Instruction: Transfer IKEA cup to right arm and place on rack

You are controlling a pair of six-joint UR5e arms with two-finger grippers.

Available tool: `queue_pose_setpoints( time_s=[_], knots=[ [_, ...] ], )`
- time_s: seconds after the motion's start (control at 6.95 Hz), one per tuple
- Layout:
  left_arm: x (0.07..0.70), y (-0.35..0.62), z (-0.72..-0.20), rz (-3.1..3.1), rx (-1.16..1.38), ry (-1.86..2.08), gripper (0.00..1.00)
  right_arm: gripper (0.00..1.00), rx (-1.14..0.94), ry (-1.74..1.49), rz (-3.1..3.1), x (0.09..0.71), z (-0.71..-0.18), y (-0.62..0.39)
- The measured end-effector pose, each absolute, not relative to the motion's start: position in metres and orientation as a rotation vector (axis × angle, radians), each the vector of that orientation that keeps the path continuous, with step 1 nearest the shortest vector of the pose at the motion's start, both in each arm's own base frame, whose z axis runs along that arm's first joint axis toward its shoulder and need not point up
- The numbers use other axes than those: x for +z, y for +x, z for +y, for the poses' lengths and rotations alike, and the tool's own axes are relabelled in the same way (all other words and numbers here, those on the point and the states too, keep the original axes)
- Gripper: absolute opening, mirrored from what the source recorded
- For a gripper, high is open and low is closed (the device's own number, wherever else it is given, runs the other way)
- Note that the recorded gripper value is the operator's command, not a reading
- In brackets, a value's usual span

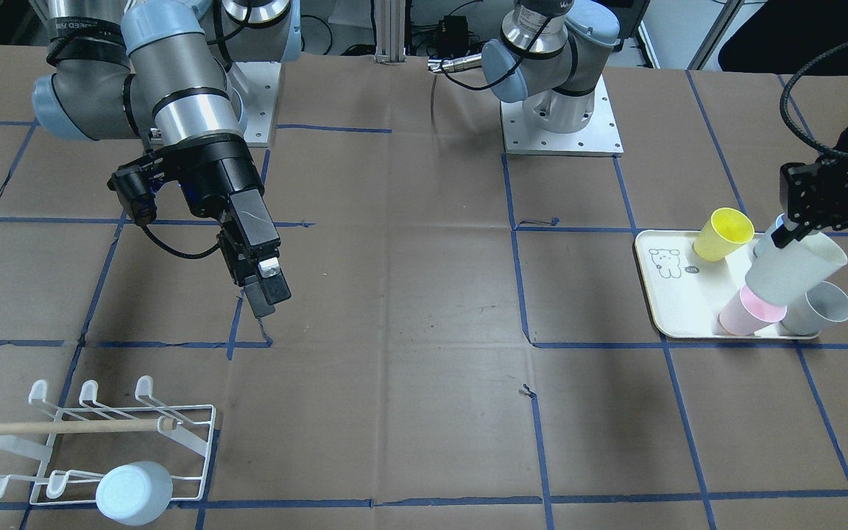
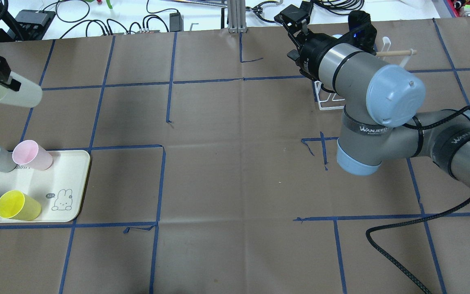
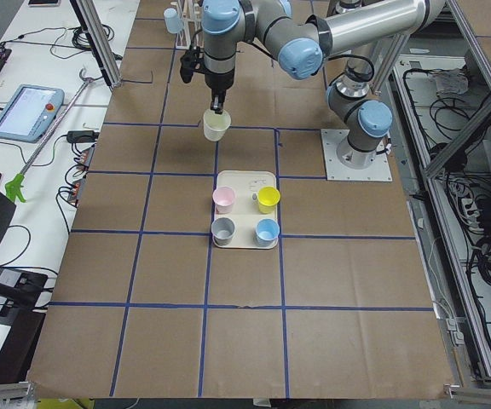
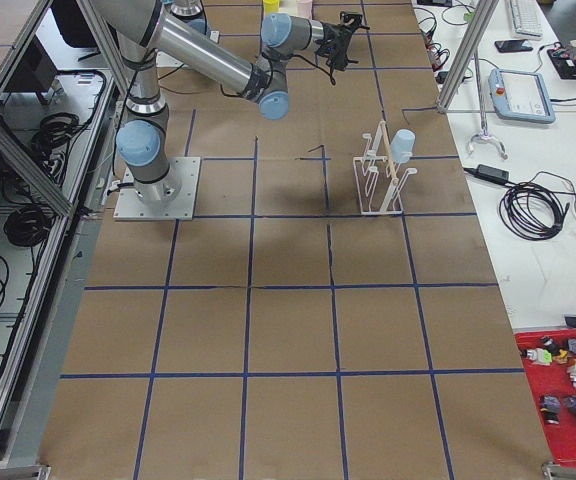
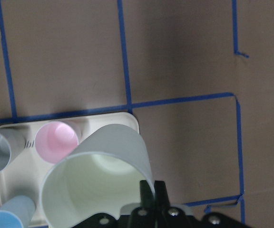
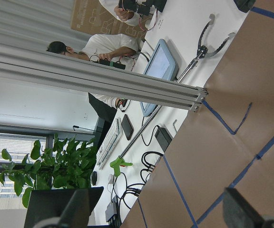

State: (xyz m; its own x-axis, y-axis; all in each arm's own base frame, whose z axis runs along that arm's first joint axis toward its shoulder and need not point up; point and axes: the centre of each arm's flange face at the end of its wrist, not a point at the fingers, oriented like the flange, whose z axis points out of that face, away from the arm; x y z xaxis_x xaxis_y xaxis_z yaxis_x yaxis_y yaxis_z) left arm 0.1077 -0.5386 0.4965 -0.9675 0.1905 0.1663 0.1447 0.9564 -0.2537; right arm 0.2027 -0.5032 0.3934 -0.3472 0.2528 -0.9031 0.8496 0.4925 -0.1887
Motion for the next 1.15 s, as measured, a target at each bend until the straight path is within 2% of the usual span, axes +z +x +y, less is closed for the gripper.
queue_pose_setpoints(
  time_s=[0.43, 1.15],
  knots=[
    [0.495, 0.085, -0.579, -2.568, 0.782, -0.412, 0.00, 1.00, -0.848, 0.952, 1.836, 0.399, -0.485, 0.222],
    [0.461, -0.009, -0.580, -2.095, 1.165, -0.780, 0.00, 1.00, -0.818, 0.991, 1.837, 0.376, -0.469, 0.222]
  ],
)
